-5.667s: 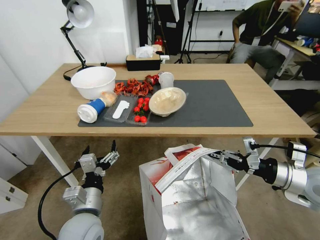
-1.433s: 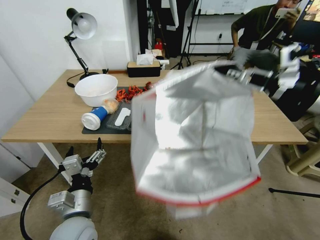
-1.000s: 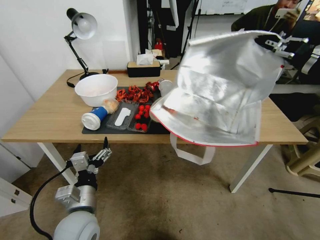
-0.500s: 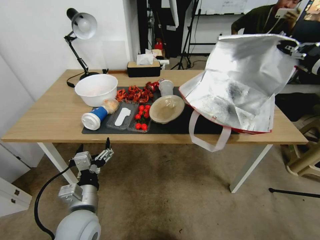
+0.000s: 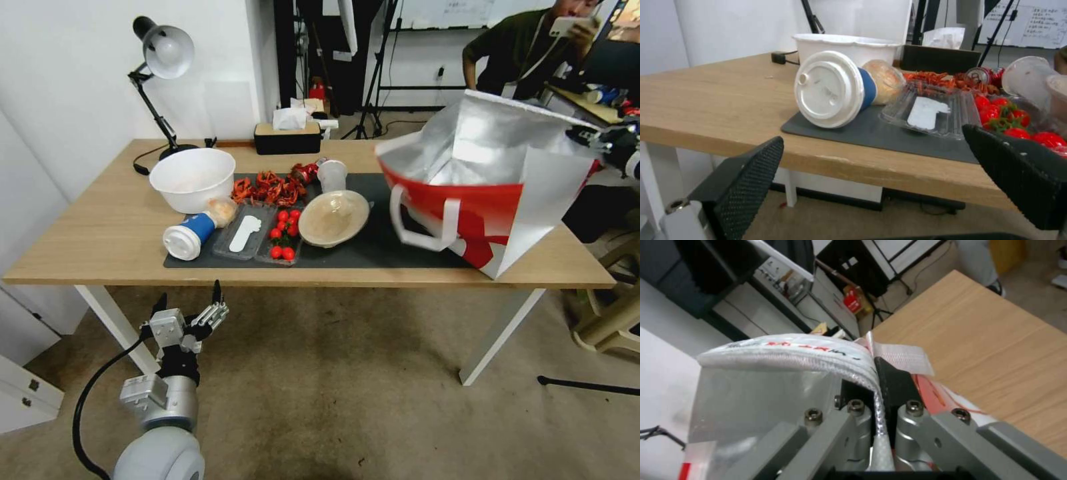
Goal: Pick up the food delivery bag from the floor and place it on the table.
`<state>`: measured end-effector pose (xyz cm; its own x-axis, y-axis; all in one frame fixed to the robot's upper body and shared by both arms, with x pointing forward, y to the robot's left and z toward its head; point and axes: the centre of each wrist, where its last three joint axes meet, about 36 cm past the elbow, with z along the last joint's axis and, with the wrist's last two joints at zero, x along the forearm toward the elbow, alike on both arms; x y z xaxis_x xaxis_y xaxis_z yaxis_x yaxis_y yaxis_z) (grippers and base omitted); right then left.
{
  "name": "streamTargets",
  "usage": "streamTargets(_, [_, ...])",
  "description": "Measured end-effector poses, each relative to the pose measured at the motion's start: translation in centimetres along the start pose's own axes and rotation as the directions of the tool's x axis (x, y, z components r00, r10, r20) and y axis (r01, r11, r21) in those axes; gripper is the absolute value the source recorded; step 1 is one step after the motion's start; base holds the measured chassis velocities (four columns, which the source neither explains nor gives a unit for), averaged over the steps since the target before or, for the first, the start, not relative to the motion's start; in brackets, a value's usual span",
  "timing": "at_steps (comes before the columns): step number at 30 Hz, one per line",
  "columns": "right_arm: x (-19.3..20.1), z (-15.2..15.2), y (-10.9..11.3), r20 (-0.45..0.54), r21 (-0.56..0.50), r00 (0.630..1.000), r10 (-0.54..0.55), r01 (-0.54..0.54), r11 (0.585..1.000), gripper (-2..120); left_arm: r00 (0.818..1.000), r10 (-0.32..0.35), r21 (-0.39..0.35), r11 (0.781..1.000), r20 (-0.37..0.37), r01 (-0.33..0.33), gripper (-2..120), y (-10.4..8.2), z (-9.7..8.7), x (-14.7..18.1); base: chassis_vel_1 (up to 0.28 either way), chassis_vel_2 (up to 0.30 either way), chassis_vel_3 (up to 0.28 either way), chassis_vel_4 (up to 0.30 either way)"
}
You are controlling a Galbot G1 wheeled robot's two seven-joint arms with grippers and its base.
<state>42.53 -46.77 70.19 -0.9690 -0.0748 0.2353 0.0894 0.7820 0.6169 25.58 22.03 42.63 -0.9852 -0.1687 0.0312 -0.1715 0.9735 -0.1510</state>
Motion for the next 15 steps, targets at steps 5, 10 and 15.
streamTargets(5, [-0.1, -0.2, -0.3, 0.013, -0.002, 0.999, 0.035, -0.035, 0.999, 0, 1.000, -0.003, -0.004, 1.000, 0.003, 0.003, 100, 0.0, 0.1, 0.1, 0.000, 0.000, 0.000, 0.000])
streamTargets(10, [-0.1, -0.8, -0.9, 0.037, -0.023, 0.997, 0.071, -0.070, 0.997, 0, 1.000, 0.000, -0.008, 1.000, 0.009, 0.000, 100, -0.3, 0.2, 0.3, 0.000, 0.000, 0.000, 0.000])
streamTargets(15, [-0.4, -0.2, -1.5, 0.023, -0.043, 0.995, 0.102, -0.101, 0.994, 0, 1.000, 0.002, -0.009, 1.000, 0.011, -0.002, 100, -0.2, 0.1, 0.4, 0.000, 0.000, 0.000, 0.000])
